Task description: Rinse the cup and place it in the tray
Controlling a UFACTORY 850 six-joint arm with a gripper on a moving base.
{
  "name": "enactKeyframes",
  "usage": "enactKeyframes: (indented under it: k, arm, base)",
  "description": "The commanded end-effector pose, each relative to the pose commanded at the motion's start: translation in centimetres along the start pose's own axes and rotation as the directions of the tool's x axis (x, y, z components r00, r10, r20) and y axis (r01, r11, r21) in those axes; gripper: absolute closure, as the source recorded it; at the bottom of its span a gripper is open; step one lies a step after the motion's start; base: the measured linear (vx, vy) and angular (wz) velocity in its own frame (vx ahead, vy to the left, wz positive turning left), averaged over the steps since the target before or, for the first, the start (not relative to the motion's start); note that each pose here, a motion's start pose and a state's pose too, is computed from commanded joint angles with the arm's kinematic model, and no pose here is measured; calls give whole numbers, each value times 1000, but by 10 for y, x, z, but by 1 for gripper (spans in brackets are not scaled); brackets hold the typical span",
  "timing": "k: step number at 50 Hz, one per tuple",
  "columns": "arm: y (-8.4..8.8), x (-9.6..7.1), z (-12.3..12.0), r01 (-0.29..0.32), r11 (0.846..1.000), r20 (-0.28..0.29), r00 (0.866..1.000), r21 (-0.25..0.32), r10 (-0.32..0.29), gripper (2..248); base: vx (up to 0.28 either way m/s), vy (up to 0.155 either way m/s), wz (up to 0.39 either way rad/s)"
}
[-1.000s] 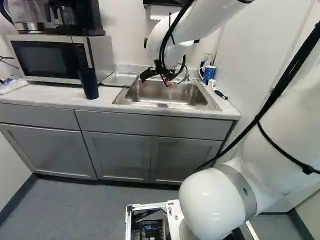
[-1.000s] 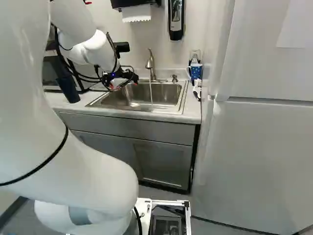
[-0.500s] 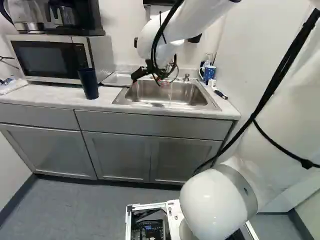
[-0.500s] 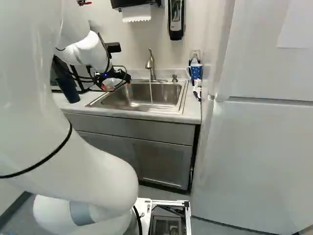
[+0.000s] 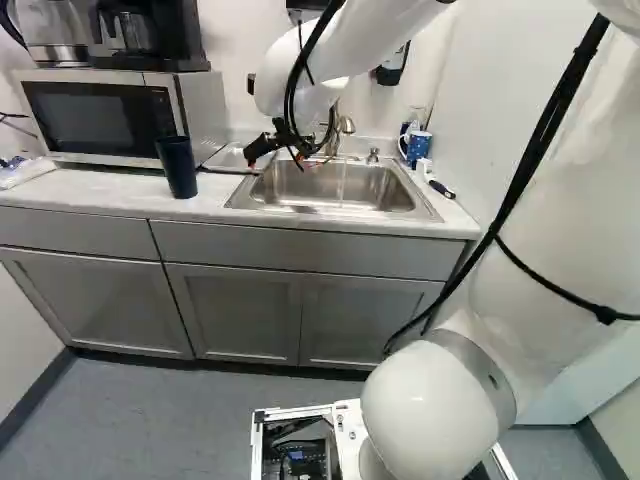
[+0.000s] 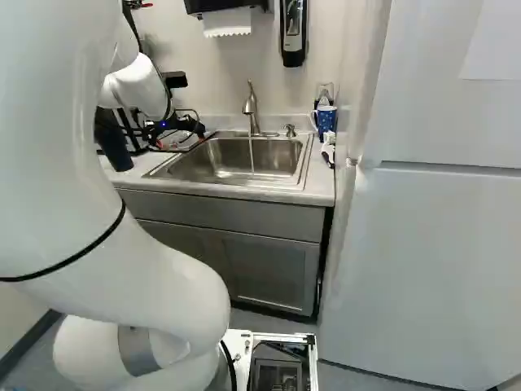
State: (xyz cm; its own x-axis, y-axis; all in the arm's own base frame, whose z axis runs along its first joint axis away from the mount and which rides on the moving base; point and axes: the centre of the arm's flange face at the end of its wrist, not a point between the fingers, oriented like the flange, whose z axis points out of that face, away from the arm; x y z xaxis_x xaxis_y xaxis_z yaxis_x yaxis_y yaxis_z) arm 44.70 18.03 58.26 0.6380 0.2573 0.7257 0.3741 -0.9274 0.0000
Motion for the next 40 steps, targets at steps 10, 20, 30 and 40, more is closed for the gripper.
enactKeyframes:
  k: [10,20,30,40]
  arm:
    - [-15,6,6,21,1000,0,1000,22,-21,3]
    - [-30,11,11,41,998,-1,999,44,-41,3]
    - [-45,17,17,61,996,-2,998,65,-61,3]
    - [-61,21,21,82,993,-4,997,86,-82,3]
  base:
    - [0,0,0]
    - [0,0,0]
    - [0,0,0]
    - [0,0,0]
